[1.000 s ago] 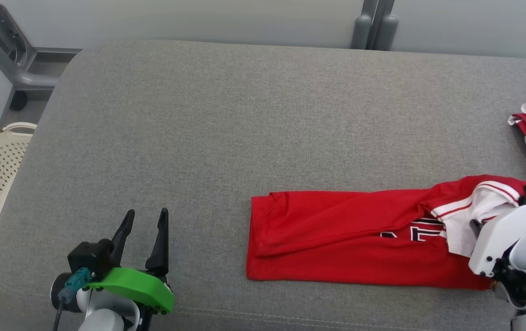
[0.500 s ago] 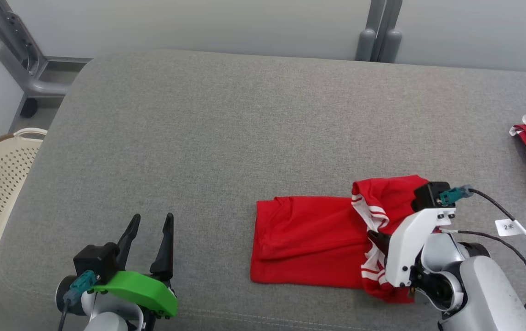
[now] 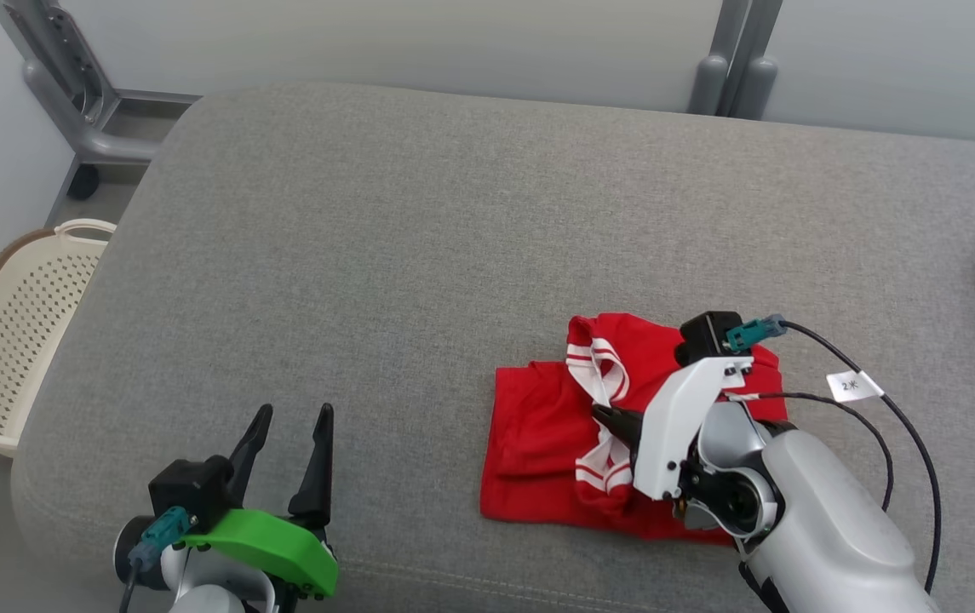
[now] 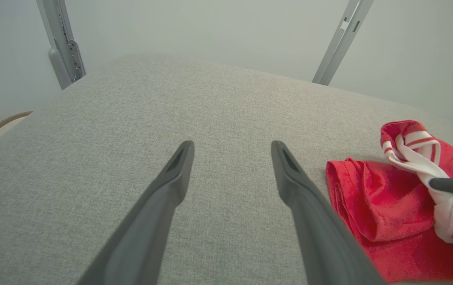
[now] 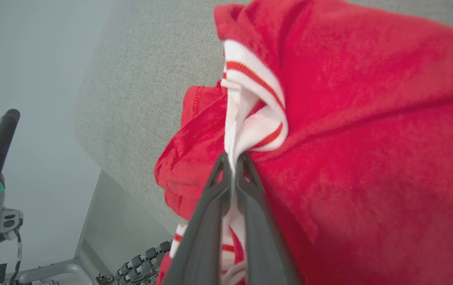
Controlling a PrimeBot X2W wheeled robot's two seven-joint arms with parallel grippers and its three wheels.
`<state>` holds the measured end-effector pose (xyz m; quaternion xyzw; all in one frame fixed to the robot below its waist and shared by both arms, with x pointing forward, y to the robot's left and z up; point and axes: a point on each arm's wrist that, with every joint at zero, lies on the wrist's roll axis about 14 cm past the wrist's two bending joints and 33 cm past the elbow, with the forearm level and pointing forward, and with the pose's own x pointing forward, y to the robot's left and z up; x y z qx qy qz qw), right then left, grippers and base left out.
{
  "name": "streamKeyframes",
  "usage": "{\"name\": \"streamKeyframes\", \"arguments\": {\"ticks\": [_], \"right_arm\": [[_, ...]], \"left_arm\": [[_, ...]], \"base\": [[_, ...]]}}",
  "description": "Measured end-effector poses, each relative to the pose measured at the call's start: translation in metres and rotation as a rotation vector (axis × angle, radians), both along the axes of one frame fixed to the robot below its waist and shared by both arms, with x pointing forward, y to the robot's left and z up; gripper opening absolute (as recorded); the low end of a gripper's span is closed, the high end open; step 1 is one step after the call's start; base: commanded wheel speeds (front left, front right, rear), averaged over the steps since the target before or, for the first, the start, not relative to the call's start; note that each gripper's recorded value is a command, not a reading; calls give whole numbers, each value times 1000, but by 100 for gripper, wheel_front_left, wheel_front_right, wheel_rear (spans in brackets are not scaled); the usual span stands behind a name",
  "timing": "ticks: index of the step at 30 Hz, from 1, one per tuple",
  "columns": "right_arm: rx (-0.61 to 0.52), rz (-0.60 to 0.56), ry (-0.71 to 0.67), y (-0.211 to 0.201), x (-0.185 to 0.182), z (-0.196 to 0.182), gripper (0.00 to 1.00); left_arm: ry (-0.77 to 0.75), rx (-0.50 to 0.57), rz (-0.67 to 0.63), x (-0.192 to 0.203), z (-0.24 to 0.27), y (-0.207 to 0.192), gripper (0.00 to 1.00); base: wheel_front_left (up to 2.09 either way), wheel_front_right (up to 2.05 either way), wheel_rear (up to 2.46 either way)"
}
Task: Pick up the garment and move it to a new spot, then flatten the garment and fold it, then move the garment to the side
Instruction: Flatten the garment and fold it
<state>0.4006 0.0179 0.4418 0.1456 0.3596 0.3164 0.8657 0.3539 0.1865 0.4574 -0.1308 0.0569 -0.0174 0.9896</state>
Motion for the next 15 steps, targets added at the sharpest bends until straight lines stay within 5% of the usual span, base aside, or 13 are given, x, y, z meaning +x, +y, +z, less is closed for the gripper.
{"name": "streamKeyframes", "arguments": {"ticks": [15], "right_arm": [[68, 112, 46, 54, 3, -8, 0]], "left_arm": [[35, -5, 20, -2, -11, 3, 100]], "base": [[0, 0, 0]]}}
